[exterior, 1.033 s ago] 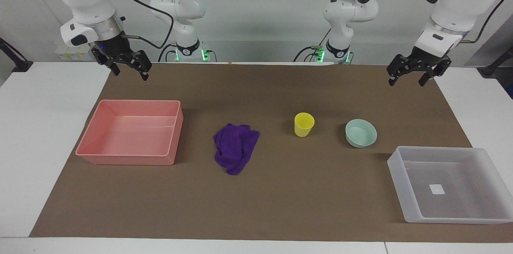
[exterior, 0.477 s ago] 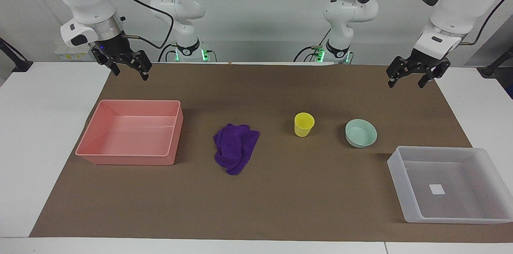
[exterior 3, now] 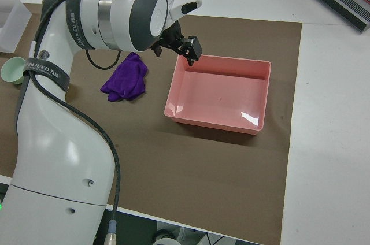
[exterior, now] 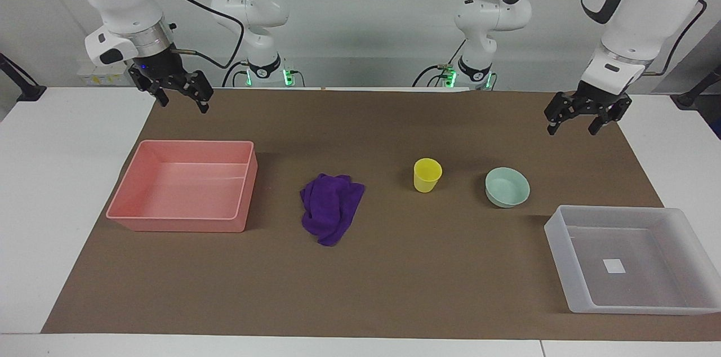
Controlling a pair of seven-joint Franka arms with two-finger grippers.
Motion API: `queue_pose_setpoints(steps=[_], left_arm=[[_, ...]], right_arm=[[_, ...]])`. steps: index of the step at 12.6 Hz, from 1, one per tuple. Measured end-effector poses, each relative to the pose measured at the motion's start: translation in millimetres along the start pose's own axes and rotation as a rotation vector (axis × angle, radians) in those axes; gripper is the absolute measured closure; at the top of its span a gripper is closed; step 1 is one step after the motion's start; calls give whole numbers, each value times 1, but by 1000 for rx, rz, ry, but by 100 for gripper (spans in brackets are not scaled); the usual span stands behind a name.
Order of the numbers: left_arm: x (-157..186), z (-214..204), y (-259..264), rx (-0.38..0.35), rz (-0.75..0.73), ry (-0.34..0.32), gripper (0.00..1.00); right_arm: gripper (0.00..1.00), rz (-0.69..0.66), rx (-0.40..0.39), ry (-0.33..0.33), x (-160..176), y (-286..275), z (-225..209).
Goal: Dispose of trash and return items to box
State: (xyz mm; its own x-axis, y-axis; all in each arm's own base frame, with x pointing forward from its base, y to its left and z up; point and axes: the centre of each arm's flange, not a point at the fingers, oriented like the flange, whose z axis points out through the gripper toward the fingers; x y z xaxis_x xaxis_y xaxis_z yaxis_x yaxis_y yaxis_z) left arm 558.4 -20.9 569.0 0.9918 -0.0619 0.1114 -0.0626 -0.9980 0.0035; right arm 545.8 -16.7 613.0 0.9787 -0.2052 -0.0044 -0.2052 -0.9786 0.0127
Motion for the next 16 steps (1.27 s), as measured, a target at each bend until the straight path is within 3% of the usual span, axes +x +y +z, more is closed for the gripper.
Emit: queue_pose_setpoints(steps=[10,13,14,15,16], left_arm=[[-32,191,-1,2,8,60,0],[-39,226,0,-1,12,34,0],[-41,234,1,-3,15,17,7],[-41,239,2,-4,18,10,24],[-41,240,3,-5,20,8,24]], right_arm=[[0,0,0,0,0,0,0],[0,0,0,0,0,0,0],[0,0,0,0,0,0,0],[0,0,0,0,0,0,0],[0,0,0,0,0,0,0]])
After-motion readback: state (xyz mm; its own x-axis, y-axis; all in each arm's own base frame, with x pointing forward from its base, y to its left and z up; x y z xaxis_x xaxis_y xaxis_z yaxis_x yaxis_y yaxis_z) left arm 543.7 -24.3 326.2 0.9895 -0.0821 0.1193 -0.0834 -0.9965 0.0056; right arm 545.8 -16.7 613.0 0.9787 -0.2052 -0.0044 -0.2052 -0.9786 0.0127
